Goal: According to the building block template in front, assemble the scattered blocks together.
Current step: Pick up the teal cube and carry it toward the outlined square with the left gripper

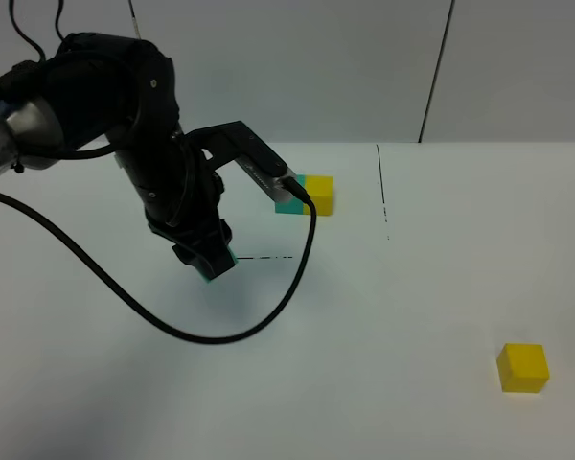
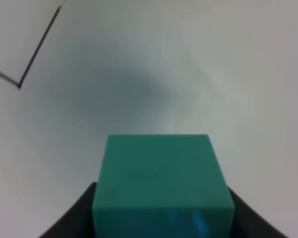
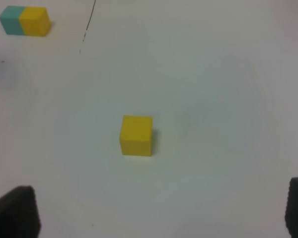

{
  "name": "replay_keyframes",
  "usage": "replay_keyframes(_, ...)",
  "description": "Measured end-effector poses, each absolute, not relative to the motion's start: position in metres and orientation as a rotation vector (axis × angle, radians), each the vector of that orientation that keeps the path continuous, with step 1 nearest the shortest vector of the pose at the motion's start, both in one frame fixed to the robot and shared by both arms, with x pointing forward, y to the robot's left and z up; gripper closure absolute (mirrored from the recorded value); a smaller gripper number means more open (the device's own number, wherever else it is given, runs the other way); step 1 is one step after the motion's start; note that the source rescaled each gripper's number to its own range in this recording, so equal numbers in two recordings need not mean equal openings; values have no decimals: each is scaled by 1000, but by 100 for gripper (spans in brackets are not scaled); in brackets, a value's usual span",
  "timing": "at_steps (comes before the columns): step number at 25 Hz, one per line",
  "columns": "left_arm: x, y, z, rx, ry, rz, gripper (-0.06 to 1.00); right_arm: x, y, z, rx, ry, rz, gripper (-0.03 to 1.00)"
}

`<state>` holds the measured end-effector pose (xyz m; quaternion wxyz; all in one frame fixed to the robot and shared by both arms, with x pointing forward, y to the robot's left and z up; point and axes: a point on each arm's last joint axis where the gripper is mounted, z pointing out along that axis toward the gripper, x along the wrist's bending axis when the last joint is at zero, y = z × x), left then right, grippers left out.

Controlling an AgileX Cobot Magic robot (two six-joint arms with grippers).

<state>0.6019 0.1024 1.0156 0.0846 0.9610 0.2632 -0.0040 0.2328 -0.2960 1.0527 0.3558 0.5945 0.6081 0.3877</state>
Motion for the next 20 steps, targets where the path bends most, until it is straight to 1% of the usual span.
replay_keyframes(3, 597, 78, 1017, 2942, 498, 45, 94, 233, -296, 1053, 1536, 1571, 1001, -3)
replay_keyframes(10, 583, 29, 982, 3031, -92, 87, 94, 233, -296, 1053, 1536, 1571, 1001, -3)
replay_keyframes(14, 584, 13, 970, 3021, -205, 110, 94, 233, -296, 1053, 1536, 1571, 1001, -3)
replay_keyframes(20, 593, 0, 953, 3034, -238, 89, 94, 233, -296, 1053, 1536, 1571, 1001, -3)
